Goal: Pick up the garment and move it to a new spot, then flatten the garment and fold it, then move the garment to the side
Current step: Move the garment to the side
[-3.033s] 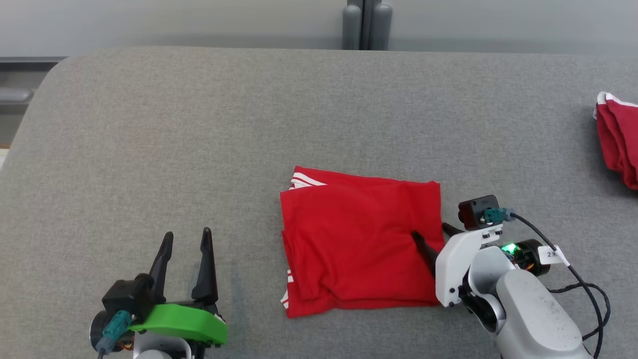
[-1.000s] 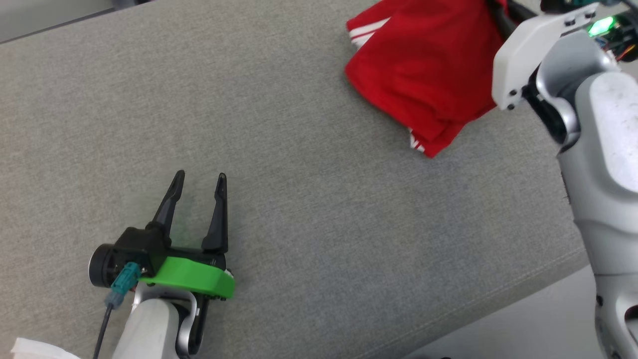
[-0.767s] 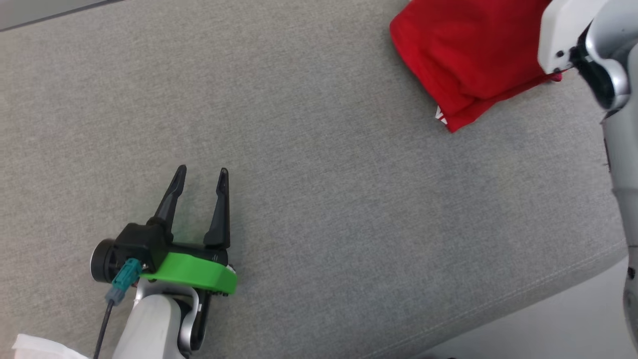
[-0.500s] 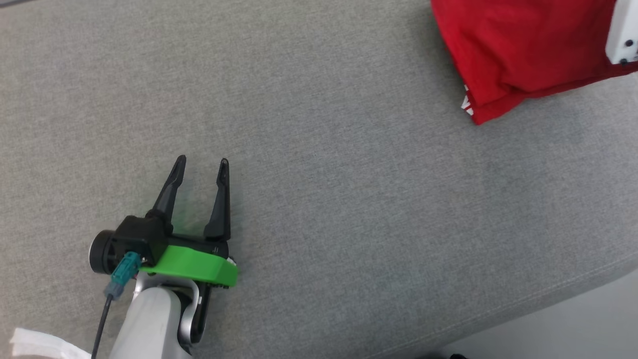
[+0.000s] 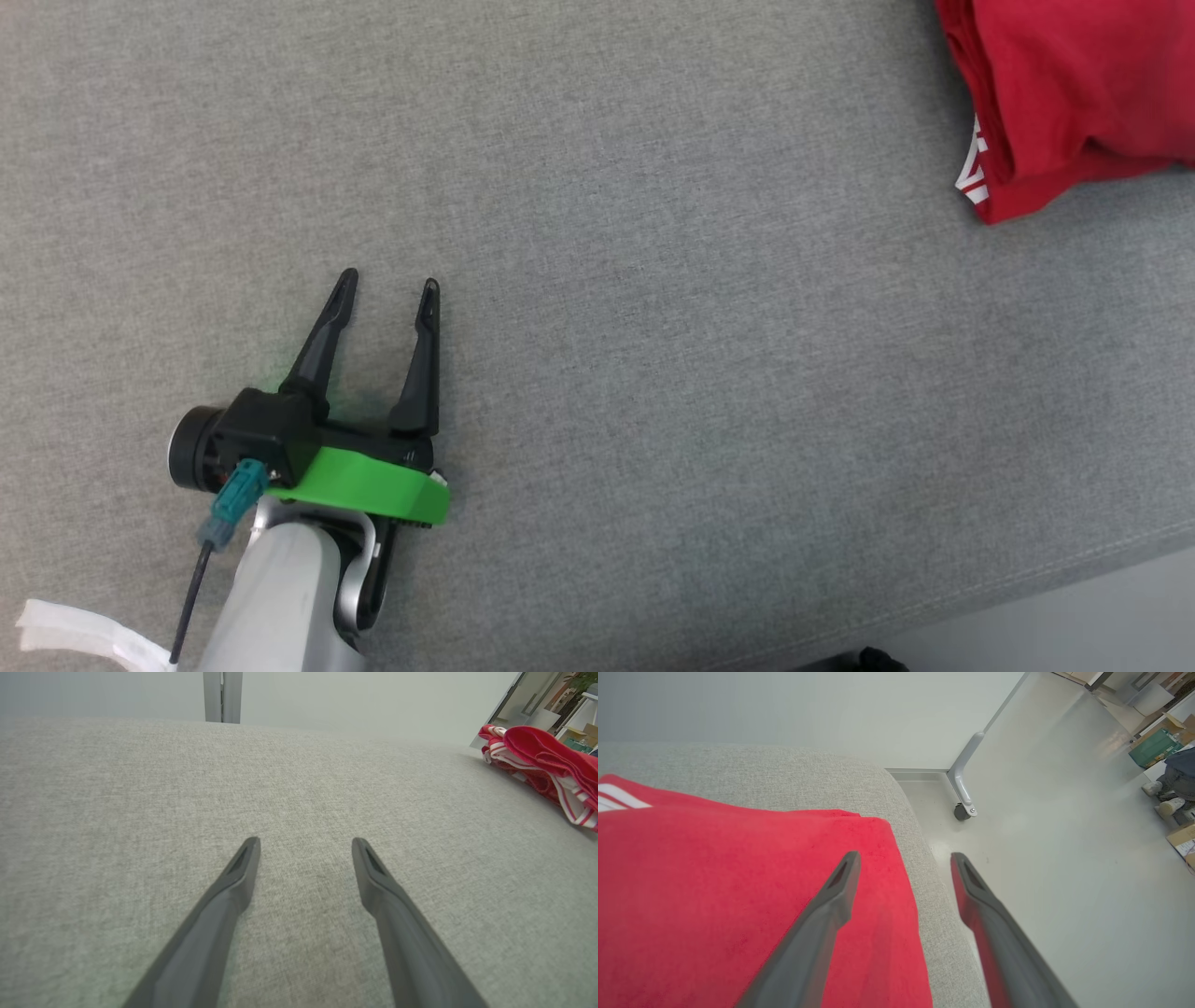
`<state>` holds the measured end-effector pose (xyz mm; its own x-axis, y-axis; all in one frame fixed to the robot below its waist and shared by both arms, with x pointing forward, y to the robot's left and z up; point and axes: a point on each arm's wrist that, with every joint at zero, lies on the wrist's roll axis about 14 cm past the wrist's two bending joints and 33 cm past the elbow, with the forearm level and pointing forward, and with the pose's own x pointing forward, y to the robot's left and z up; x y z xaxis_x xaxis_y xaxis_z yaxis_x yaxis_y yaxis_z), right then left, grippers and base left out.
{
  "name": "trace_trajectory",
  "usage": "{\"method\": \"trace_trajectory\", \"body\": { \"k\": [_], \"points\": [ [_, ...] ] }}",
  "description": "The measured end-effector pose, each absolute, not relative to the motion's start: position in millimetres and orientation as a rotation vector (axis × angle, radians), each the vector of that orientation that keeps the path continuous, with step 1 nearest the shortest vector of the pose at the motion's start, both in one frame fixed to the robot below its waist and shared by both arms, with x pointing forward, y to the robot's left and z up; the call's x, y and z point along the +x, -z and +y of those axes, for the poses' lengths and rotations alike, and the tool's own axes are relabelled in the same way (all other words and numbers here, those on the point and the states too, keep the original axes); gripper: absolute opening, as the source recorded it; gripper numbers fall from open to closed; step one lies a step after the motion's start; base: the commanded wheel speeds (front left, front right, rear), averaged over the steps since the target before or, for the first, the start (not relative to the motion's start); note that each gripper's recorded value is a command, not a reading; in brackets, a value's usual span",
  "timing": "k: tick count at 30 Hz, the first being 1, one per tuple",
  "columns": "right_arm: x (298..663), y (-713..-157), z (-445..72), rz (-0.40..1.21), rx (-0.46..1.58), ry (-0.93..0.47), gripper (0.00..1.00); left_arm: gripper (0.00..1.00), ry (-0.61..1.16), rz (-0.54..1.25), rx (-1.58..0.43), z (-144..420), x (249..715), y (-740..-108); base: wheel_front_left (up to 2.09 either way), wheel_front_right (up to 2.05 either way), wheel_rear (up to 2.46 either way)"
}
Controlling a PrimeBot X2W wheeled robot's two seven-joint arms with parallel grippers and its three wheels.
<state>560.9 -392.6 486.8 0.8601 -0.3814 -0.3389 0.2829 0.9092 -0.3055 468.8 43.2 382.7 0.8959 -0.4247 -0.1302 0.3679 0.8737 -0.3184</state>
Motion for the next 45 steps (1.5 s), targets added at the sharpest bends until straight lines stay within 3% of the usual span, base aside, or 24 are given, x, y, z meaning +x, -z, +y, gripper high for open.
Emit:
{"method": "trace_trajectory", "body": {
  "k": [8, 17, 28, 34, 45],
  "points": [
    [566, -499, -366, 0.299, -0.259, 0.286, 1.0, 1.0, 0.435, 0.166, -0.284, 39, 469, -398, 0.0, 0.0, 0.0],
    [566, -546, -310, 0.063, -0.205, 0.155, 1.0, 1.0, 0.418, 0.088, -0.277, 46, 462, -436, 0.0, 0.0, 0.0],
    [520, -553, -245, -0.092, -0.099, 0.042, 1.0, 1.0, 0.258, 0.012, -0.267, 101, 437, -472, 0.0, 0.0, 0.0],
    [480, -526, -213, -0.078, -0.033, 0.009, 1.0, 1.0, 0.161, 0.004, -0.265, 133, 410, -477, 0.0, 0.0, 0.0],
    [420, -526, -174, -0.126, 0.084, -0.079, 1.0, 1.0, 0.092, 0.012, -0.263, 156, 369, -476, 0.0, 0.0, 0.0]
  ]
}}
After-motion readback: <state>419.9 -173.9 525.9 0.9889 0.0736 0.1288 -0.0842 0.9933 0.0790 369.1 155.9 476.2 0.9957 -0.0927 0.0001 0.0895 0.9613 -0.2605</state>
